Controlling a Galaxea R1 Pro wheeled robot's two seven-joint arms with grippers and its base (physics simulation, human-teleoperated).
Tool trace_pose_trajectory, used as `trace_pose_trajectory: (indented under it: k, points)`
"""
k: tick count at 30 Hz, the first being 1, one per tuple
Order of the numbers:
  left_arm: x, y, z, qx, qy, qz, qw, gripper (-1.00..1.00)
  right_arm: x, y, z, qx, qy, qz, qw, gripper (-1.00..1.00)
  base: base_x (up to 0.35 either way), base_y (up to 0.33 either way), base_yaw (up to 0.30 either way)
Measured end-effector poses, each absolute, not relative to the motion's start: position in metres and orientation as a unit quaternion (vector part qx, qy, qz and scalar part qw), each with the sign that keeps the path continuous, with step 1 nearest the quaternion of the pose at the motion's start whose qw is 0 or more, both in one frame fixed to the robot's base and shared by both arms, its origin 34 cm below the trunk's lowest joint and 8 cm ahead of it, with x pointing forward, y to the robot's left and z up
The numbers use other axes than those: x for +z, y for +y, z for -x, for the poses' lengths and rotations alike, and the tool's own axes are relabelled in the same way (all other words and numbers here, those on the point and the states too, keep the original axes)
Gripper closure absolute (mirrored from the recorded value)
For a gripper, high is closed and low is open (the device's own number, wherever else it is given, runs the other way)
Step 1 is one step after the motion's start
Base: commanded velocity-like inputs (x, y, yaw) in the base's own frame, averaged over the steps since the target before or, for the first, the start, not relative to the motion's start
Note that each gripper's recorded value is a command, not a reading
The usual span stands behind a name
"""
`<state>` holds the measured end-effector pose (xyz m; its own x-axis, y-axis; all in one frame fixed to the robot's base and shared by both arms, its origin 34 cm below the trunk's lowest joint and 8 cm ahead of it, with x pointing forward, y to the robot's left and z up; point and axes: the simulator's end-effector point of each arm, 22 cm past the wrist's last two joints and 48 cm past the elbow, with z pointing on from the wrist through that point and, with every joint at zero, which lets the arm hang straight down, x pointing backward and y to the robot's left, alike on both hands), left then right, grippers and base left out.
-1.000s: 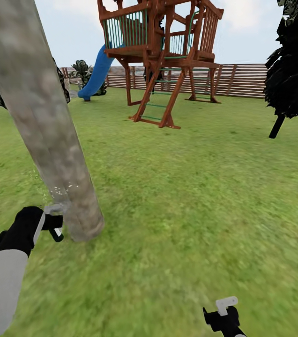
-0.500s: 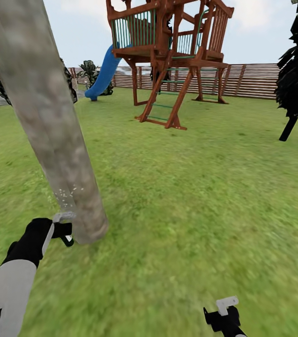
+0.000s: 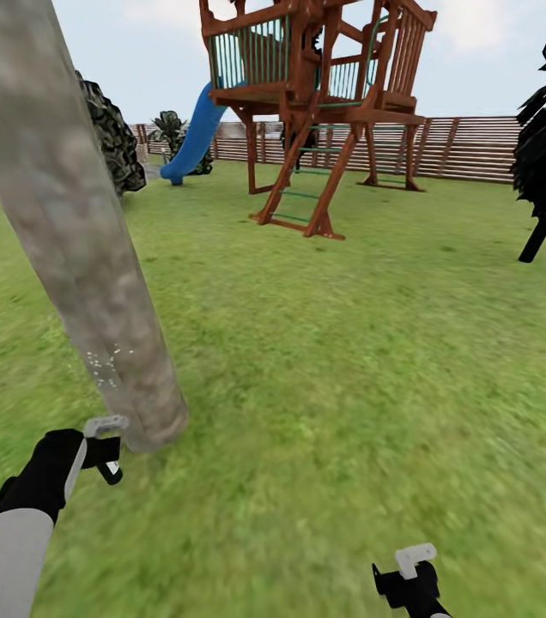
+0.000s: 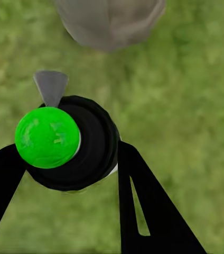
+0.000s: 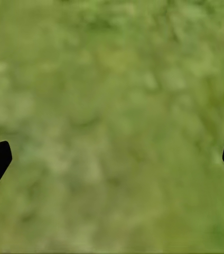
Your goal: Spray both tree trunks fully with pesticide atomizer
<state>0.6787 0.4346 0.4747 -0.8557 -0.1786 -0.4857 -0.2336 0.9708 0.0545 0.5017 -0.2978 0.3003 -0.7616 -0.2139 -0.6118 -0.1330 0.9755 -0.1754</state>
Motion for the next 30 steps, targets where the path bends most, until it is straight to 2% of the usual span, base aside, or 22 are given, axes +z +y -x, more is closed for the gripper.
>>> trace_pose_trajectory:
  k: [3,5,9,16,26,30]
  points:
    - [0.479,0.439,-0.685,0.065,0.957,0.104,0.264,1.0,0.3,-0.298,-0.502,-0.061,0.936,0.093,0.333,-1.0,0.305,-0.037,0.273]
    - [0.48,0.453,-0.682,0.099,0.953,0.112,0.264,1.0,0.3,-0.298,-0.502,-0.061,0.936,0.092,0.333,-1.0,0.108,-0.003,0.275]
    - [0.479,0.453,-0.68,0.101,0.954,0.118,0.258,1.0,0.3,-0.297,-0.502,-0.06,0.936,0.093,0.333,-1.0,0.051,0.0,0.261]
    - [0.475,0.445,-0.678,0.097,0.957,0.114,0.249,1.0,0.301,-0.298,-0.502,-0.061,0.936,0.092,0.333,-1.0,0.256,-0.122,0.022]
    - [0.475,0.444,-0.678,0.096,0.957,0.114,0.249,1.0,0.301,-0.297,-0.502,-0.06,0.936,0.092,0.333,-1.0,-0.075,-0.272,0.003]
    - [0.475,0.443,-0.678,0.095,0.957,0.114,0.249,1.0,0.3,-0.296,-0.502,-0.06,0.936,0.092,0.333,-1.0,-0.011,-0.275,0.202]
